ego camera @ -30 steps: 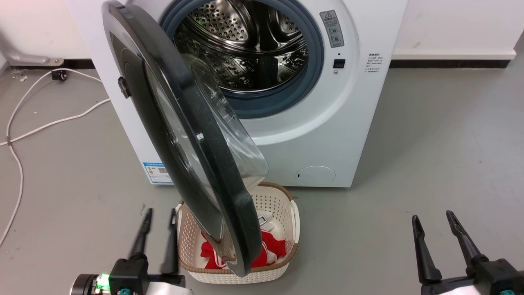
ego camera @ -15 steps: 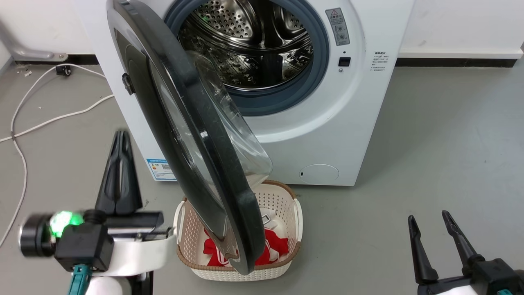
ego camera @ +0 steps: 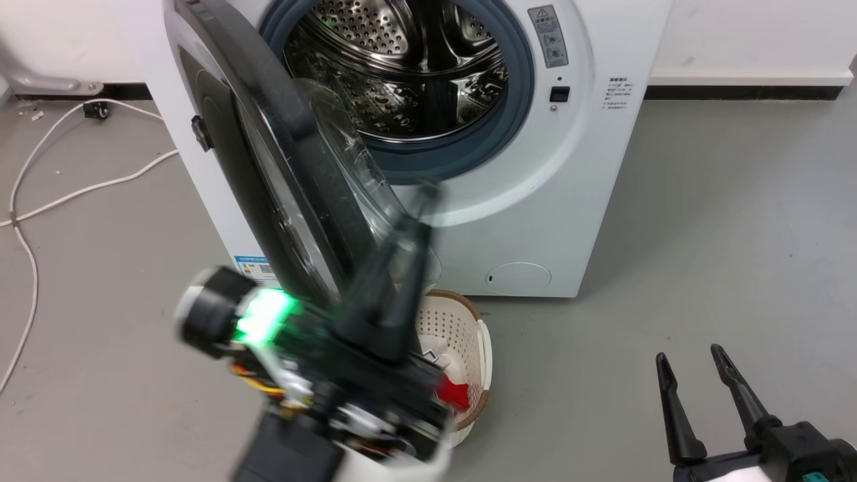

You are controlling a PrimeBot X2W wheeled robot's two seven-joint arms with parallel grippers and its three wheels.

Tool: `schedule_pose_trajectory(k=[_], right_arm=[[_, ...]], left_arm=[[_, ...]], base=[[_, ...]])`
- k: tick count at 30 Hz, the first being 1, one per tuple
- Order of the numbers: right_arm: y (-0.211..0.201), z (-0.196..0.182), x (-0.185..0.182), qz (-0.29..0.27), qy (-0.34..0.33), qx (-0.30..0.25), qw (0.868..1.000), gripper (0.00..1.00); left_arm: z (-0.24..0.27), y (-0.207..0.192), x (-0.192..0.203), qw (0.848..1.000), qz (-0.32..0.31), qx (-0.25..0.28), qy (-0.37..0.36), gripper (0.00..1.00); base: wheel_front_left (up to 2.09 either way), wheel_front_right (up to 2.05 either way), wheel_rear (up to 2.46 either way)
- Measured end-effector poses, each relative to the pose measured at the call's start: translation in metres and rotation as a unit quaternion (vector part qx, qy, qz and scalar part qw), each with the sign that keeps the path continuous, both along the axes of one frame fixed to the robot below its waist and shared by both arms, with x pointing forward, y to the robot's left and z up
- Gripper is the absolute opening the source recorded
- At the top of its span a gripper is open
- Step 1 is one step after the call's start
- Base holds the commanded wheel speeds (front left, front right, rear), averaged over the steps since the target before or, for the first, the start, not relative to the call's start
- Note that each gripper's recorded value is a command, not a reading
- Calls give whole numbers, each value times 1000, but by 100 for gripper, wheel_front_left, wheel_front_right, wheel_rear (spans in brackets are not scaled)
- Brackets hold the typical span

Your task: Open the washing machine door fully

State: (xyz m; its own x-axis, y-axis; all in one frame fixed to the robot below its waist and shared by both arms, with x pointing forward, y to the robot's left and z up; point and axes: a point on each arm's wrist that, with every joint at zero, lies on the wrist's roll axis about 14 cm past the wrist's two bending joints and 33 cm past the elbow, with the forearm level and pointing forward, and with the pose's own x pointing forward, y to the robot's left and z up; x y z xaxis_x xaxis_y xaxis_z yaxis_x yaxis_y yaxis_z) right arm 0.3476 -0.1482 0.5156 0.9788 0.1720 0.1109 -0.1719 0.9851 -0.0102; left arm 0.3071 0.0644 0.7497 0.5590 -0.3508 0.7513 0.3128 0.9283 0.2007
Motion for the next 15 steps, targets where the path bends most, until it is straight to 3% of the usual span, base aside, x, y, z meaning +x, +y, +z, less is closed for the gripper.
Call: schedule_pose_trajectory(k=[7, 15], right_arm=[[1, -3, 0, 0, 5, 1, 1000, 100], [4, -6, 0, 5, 11, 3, 1000, 100]], left_arm=[[-14, -59, -18, 994, -109, 26, 18, 0], [-47, -106, -35, 977, -192, 55, 68, 0]], base=[[0, 0, 0], [0, 0, 0]])
